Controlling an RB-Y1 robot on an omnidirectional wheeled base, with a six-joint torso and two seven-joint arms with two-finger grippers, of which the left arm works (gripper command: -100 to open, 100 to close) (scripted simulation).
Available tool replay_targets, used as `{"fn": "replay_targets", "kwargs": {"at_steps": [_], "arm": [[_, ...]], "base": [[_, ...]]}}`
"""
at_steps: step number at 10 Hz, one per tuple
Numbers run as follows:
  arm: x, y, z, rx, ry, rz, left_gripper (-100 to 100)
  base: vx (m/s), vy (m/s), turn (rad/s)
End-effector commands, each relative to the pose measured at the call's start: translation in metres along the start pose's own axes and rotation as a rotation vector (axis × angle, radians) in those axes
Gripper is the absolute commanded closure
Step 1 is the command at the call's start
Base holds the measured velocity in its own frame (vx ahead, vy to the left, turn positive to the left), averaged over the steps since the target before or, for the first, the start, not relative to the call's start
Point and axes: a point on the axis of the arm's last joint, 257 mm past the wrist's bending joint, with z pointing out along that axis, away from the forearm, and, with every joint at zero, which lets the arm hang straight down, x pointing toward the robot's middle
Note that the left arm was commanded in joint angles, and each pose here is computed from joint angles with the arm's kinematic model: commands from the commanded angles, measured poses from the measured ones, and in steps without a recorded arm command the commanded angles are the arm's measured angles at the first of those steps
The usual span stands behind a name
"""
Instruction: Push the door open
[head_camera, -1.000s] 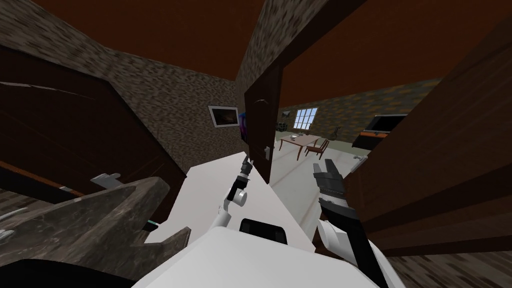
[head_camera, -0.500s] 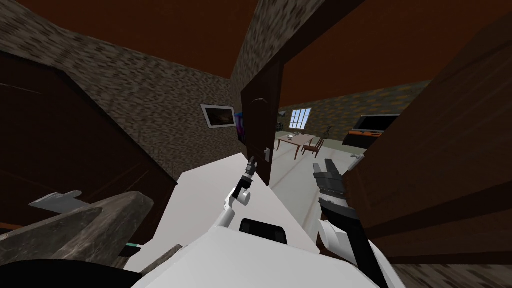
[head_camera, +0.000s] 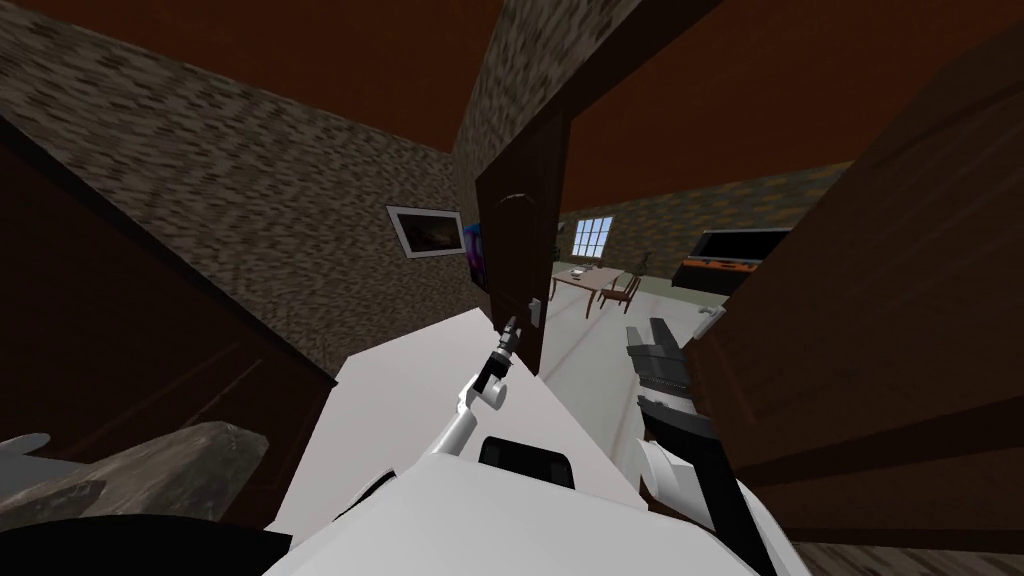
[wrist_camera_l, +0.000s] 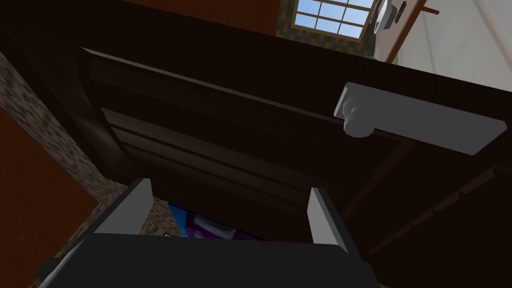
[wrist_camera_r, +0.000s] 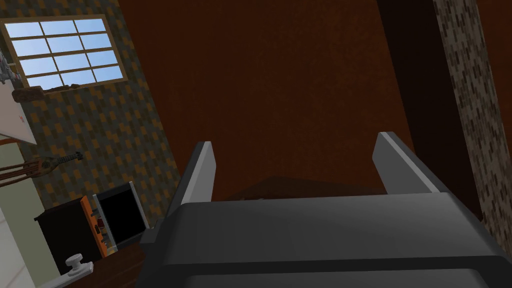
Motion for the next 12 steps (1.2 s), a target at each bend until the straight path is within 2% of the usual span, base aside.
{"fn": "replay_targets", "kwargs": {"at_steps": [1, 4, 12], "arm": [[0.006, 0.010, 0.0001, -0.021, 0.013, 0.003, -100], [0.022, 0.037, 0.0054, -0.075, 0.049, 0.013, -100], [0.051, 0.082, 0.0109, -0.170, 0.115, 0.043, -100]], "base": [[0.085, 0.114, -0.069], [0.103, 0.130, -0.123], [0.088, 0.109, -0.091]]}}
